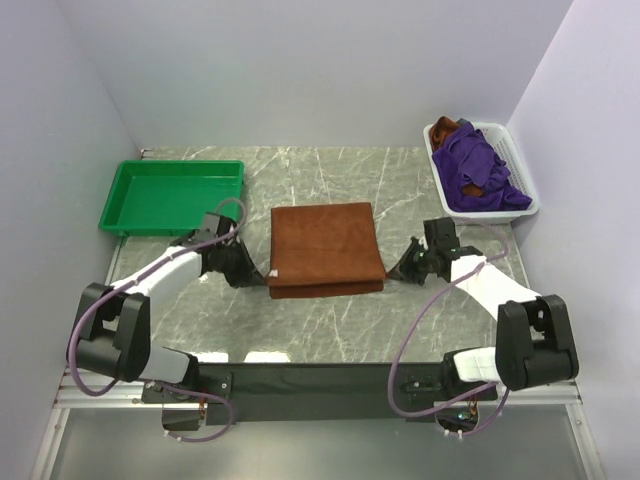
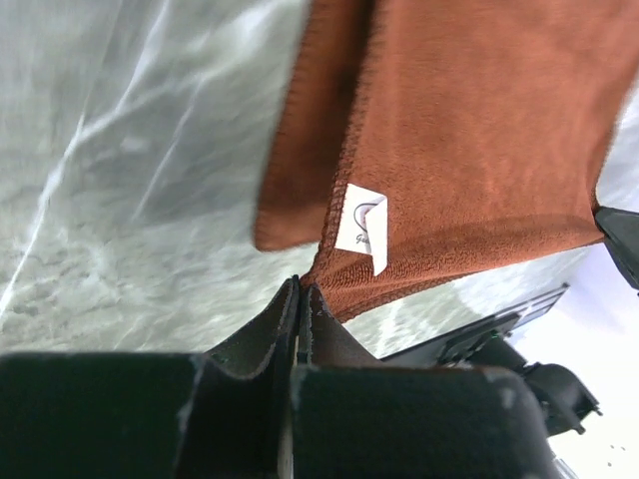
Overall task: Fold and stack the towels
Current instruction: Fold the towel
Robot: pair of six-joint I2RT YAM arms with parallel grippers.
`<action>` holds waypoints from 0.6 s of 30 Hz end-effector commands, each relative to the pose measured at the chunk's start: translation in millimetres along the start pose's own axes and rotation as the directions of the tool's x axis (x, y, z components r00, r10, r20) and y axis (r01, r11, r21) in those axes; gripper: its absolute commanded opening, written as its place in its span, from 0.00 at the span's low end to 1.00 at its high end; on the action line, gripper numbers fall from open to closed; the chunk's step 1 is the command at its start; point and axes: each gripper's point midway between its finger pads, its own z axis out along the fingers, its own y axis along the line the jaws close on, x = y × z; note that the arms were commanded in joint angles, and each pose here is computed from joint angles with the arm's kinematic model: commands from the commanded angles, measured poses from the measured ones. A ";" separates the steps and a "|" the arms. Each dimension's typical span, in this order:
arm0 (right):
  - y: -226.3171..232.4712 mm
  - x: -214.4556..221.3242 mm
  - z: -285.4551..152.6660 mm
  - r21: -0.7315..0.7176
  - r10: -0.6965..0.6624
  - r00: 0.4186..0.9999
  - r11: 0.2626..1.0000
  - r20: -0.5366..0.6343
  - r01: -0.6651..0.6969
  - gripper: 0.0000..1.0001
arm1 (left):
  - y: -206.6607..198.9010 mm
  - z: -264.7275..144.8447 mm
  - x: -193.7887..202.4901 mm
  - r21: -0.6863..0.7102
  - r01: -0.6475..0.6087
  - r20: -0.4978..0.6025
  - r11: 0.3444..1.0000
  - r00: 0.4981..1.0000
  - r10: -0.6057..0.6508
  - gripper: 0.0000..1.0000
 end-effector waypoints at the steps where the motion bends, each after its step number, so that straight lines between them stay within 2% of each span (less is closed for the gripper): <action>1: -29.3 -12.1 12.3 0.096 0.001 0.997 0.995 0.075 -0.008 0.00 | 33.1 16.6 -2.2 -0.097 0.025 0.049 0.995 0.999 -0.020 0.01; 12: -53.3 -1.7 26.2 0.167 0.018 0.999 0.986 0.051 -0.026 0.00 | 63.4 31.2 20.4 -0.158 0.049 0.026 0.986 0.999 -0.045 0.01; 14: -55.0 -0.7 25.9 0.171 0.013 0.999 0.985 0.051 -0.022 0.03 | 68.8 32.9 22.7 -0.171 0.055 0.027 0.984 0.998 -0.051 0.01; 17: -57.2 4.1 24.4 0.176 0.012 0.999 0.984 0.036 -0.018 0.10 | 71.2 34.9 26.3 -0.177 0.057 0.017 0.982 0.998 -0.055 0.06; 18: -57.7 4.3 23.2 0.177 0.010 0.999 0.984 0.037 -0.017 0.11 | 70.7 34.6 27.3 -0.178 0.053 0.016 0.983 0.999 -0.051 0.11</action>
